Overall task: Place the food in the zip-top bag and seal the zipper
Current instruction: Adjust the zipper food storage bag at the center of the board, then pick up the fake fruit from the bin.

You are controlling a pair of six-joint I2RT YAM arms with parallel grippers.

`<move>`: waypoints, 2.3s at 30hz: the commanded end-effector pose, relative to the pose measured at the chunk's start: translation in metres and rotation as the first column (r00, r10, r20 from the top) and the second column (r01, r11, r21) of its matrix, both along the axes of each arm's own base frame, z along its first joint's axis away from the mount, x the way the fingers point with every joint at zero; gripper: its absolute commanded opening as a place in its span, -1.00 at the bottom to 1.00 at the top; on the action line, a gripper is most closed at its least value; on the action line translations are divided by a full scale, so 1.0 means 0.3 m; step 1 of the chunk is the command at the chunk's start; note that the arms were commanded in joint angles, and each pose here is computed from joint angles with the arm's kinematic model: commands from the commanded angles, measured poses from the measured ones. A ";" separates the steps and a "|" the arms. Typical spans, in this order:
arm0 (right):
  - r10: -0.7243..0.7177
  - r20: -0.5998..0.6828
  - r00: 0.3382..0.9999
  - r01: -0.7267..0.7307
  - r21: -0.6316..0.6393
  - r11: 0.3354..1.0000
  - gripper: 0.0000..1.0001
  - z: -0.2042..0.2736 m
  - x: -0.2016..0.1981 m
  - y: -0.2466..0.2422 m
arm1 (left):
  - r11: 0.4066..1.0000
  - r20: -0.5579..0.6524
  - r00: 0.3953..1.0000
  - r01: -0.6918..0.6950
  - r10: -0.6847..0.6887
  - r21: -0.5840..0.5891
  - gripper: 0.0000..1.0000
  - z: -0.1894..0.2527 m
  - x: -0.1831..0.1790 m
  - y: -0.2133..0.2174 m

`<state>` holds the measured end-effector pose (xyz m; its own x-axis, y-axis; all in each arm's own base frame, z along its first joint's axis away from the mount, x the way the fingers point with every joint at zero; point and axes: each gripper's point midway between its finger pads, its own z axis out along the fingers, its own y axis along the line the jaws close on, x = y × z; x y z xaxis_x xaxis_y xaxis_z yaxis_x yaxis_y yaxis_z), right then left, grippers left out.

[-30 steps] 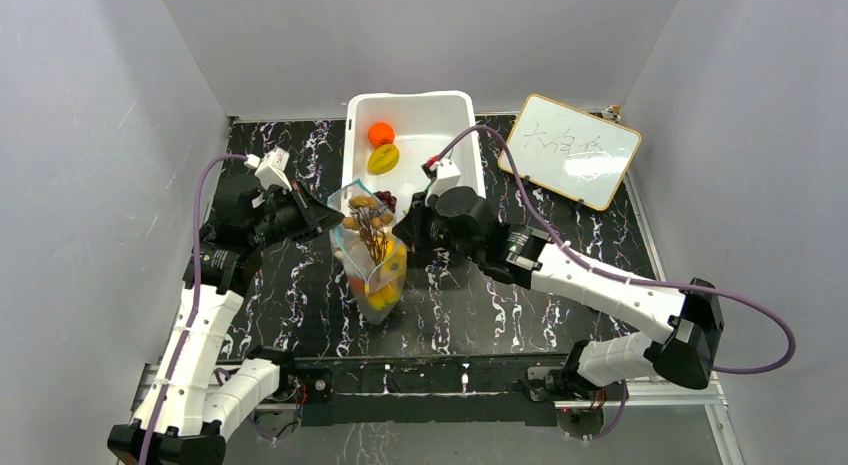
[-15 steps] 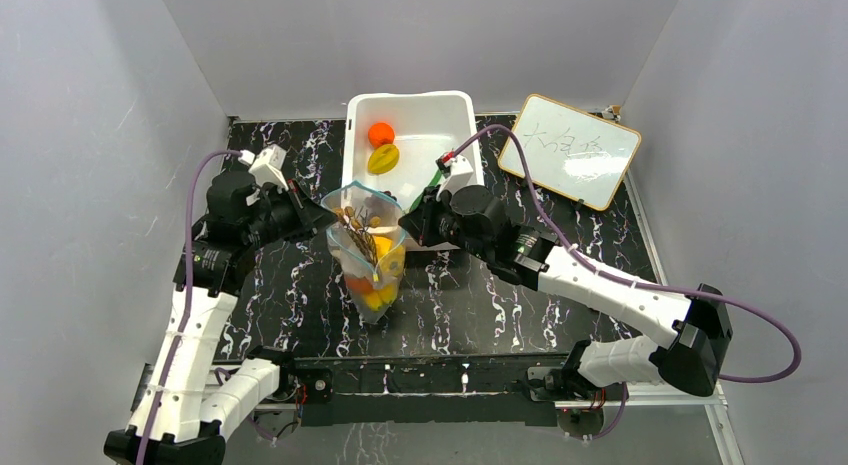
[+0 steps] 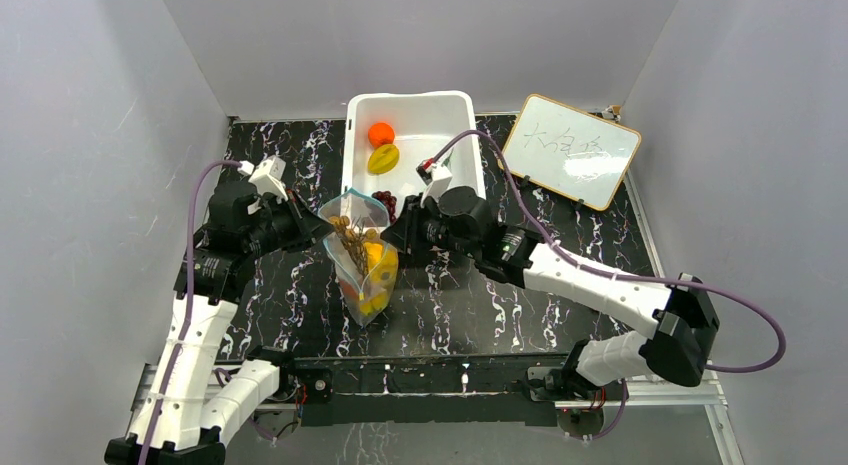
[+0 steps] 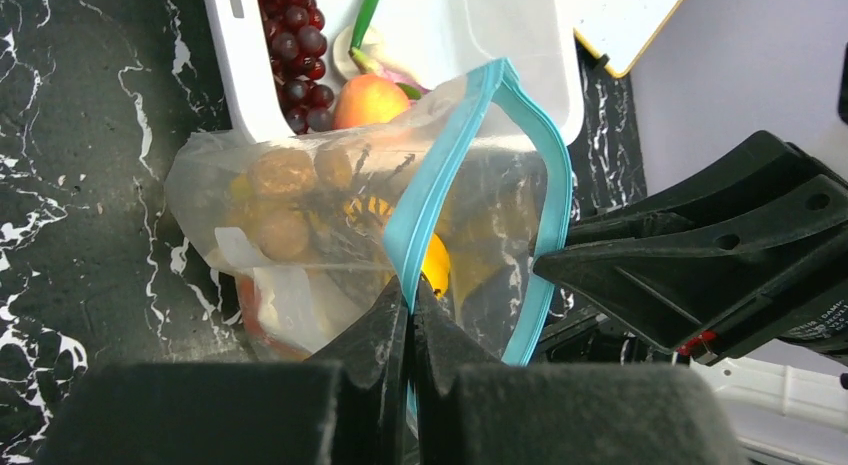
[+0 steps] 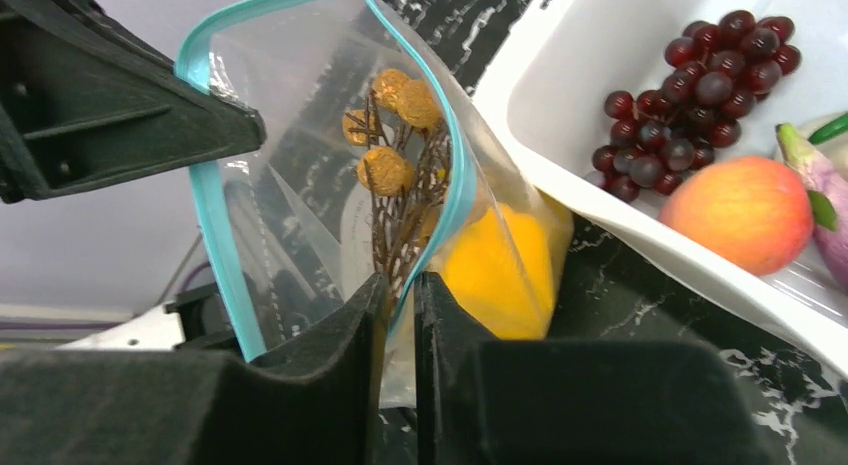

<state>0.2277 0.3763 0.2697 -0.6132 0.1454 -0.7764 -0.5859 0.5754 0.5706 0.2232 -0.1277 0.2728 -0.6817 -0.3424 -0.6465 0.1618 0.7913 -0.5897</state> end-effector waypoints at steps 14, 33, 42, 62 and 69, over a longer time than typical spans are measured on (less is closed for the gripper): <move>-0.306 0.121 0.944 0.298 0.075 0.951 0.34 0.263 0.363 -0.064 | 0.993 0.073 0.996 0.034 -0.042 0.117 -1.00 -0.015 0.038 0.025; -0.611 -0.237 0.756 0.636 0.041 0.771 0.56 -0.318 0.978 -0.002 | 0.962 0.160 0.986 -0.076 0.035 0.262 -1.00 0.079 0.067 0.125; -0.644 -0.193 0.740 0.661 0.031 0.750 0.69 -0.497 1.189 0.000 | 0.970 0.173 0.985 -0.066 0.025 0.236 -1.00 0.097 0.050 0.113; -0.555 -0.225 0.801 0.563 -0.030 0.826 0.28 -0.717 1.207 0.091 | 0.965 0.182 0.983 -0.066 0.020 0.252 -1.00 0.108 0.041 0.117; -0.559 -0.174 0.811 0.558 -0.061 0.828 -0.21 -0.697 1.206 0.075 | 0.964 0.186 0.982 -0.070 0.022 0.258 -1.00 0.114 0.039 0.121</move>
